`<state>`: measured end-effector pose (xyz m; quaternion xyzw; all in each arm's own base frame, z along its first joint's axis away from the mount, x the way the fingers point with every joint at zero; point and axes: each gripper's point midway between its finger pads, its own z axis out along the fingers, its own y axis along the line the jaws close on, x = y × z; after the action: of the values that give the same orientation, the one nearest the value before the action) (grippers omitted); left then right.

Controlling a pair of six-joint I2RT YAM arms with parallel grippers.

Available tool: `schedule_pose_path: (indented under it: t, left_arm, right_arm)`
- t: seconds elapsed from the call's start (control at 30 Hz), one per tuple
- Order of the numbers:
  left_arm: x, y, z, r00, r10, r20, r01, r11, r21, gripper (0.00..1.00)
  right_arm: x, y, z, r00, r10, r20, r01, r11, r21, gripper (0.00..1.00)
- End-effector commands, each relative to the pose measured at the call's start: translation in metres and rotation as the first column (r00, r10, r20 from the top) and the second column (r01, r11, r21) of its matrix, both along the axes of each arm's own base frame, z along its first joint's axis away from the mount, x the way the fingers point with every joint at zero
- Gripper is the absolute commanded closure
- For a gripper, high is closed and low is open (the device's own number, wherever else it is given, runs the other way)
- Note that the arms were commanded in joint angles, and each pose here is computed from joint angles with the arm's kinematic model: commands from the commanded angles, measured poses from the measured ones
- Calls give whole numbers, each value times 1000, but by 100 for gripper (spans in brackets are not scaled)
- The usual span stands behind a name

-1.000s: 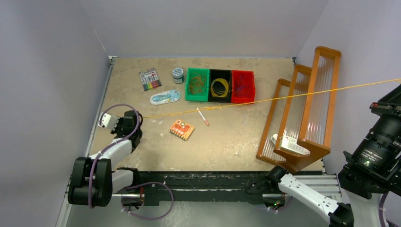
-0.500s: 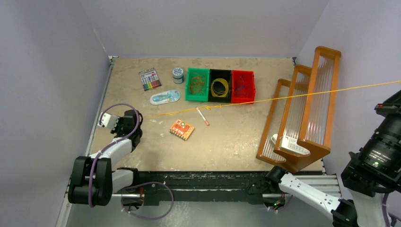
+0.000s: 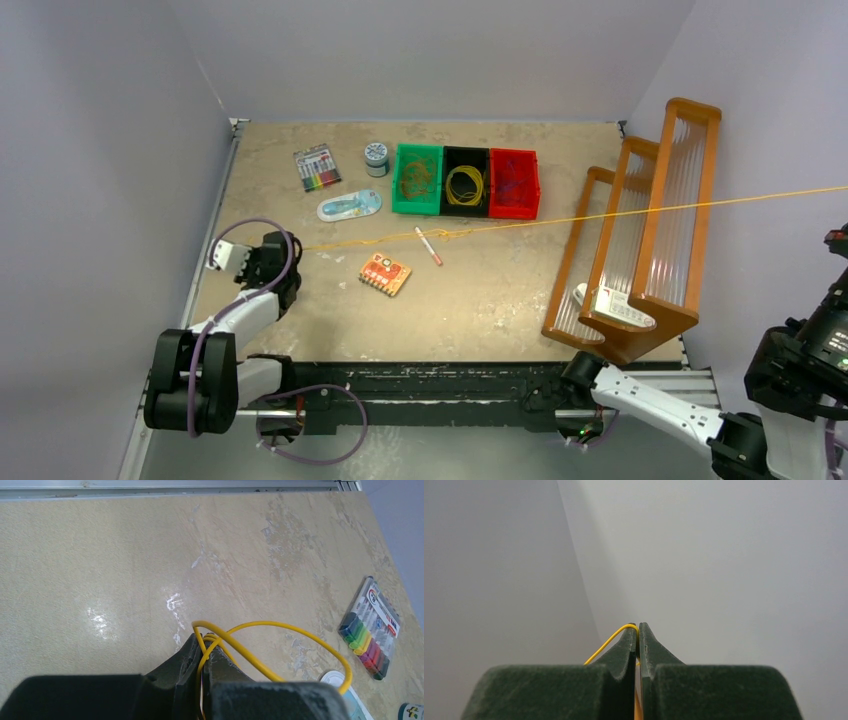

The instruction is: Untangle the cables

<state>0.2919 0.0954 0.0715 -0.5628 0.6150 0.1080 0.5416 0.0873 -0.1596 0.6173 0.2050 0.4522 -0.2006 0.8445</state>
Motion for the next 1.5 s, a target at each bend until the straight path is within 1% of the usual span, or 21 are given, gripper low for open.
schedule_pose_path:
  t: [0.0,0.23,0.37,0.53,0.63,0.7,0.77,0.83,0.9,1.0,1.1,1.23,1.3,1.33,1.4,1.47]
  left_arm:
    - [-12,24,5,992,127,-10,-126,991,35,100]
    - [-13,30,13,989,151,2,-151,987,53,100]
    - [-9,27,15,992,126,14,-126,991,47,100]
    - [-13,30,20,991,136,10,-136,988,73,100]
    - [-7,27,20,994,109,28,-110,992,62,100]
    - [1,22,21,997,65,37,-67,996,56,100]
    - [11,15,23,998,11,54,-13,999,46,100]
    - [23,6,26,994,-61,89,59,998,32,100]
    - [35,-4,31,984,-131,121,129,991,26,100]
    - [48,-17,38,964,-208,164,208,978,16,100]
    - [57,-26,55,940,-268,211,269,963,26,100]
    - [62,-30,93,918,-304,254,300,952,55,100]
    - [66,-31,126,906,-322,273,310,947,89,100]
    - [66,-31,137,907,-330,262,314,944,100,100]
    - [65,-29,164,903,-340,261,316,940,131,100]
    - [63,-27,191,899,-344,270,309,937,164,100]
  right_arm:
    - [-46,-57,5,989,-51,138,30,988,151,100]
    - [-44,-69,3,993,-29,112,11,987,159,100]
    - [-25,-49,3,998,11,70,-18,994,111,100]
    - [-10,-30,6,1000,18,17,-19,998,63,100]
    - [4,-9,10,997,80,4,-80,996,35,100]
    - [18,12,11,992,124,-17,-124,992,8,100]
    - [35,38,12,985,163,-49,-165,986,-39,100]
    - [56,74,15,969,232,-83,-240,966,-95,100]
    - [75,113,15,940,322,-109,-336,932,-137,100]
    - [107,170,5,900,392,-189,-426,881,-205,100]
    - [136,235,-11,823,498,-273,-559,796,-232,100]
    - [159,303,-38,702,634,-324,-706,679,-202,100]
    - [169,331,-55,645,674,-360,-757,626,-186,100]
    - [175,344,-67,616,687,-387,-779,603,-170,100]
    - [187,370,-92,535,719,-444,-832,541,-127,100]
    - [204,389,-125,429,749,-505,-884,463,-63,100]
